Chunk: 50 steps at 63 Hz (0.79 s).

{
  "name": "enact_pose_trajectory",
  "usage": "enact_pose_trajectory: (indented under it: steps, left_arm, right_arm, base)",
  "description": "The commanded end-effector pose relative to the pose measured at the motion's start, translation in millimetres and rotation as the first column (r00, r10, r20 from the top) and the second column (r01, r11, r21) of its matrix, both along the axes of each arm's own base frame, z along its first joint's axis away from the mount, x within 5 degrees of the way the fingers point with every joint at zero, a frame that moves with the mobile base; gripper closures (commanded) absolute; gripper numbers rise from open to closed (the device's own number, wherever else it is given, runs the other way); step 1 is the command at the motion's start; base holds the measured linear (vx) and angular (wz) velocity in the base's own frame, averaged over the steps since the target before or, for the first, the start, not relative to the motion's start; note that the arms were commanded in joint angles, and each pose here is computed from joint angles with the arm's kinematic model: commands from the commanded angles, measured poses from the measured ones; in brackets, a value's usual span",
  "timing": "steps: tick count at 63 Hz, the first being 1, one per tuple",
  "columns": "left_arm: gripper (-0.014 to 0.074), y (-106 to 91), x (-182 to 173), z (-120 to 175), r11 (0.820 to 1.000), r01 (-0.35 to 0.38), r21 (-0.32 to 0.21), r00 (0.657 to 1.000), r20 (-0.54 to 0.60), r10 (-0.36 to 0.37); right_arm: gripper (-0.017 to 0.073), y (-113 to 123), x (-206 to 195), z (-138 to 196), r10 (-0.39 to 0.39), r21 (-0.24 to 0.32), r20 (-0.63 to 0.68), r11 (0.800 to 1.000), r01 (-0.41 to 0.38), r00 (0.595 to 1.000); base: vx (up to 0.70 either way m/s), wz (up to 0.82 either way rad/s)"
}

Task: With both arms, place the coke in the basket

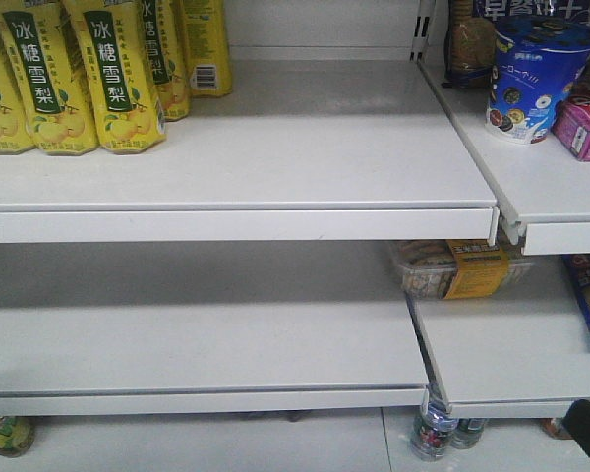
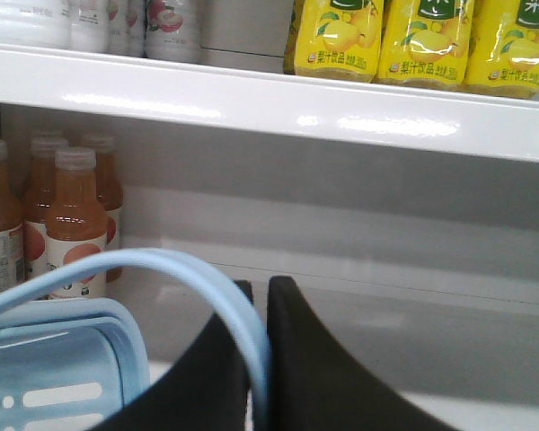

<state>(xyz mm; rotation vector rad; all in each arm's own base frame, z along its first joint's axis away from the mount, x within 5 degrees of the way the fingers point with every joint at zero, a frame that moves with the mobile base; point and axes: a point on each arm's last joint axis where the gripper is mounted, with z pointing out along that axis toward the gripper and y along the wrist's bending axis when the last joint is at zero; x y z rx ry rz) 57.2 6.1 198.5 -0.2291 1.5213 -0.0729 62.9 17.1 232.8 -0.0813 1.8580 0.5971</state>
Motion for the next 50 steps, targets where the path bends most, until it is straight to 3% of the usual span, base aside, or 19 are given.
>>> enact_pose_trajectory:
  steps: [1,50]
  left_arm:
    - [0.0600,-3.2,-5.1,24.8,0.995,0.009,0.098,0.981,0.192,-0.027]
    - [0.0600,-2.9,-4.8,23.7,0.995,0.007,0.096,0.984,0.179,-0.024]
  right_arm:
    - [0.0564,2.2,0.2,12.4,0.027,-0.002,0.069,1.000,-0.027,0.997]
    - [0.0564,2.2,0.2,12.1,0.027,0.000,0.065,1.000,-0.027,0.998]
  base:
    - [0.00,0.00]
    - [0.00,0.00]
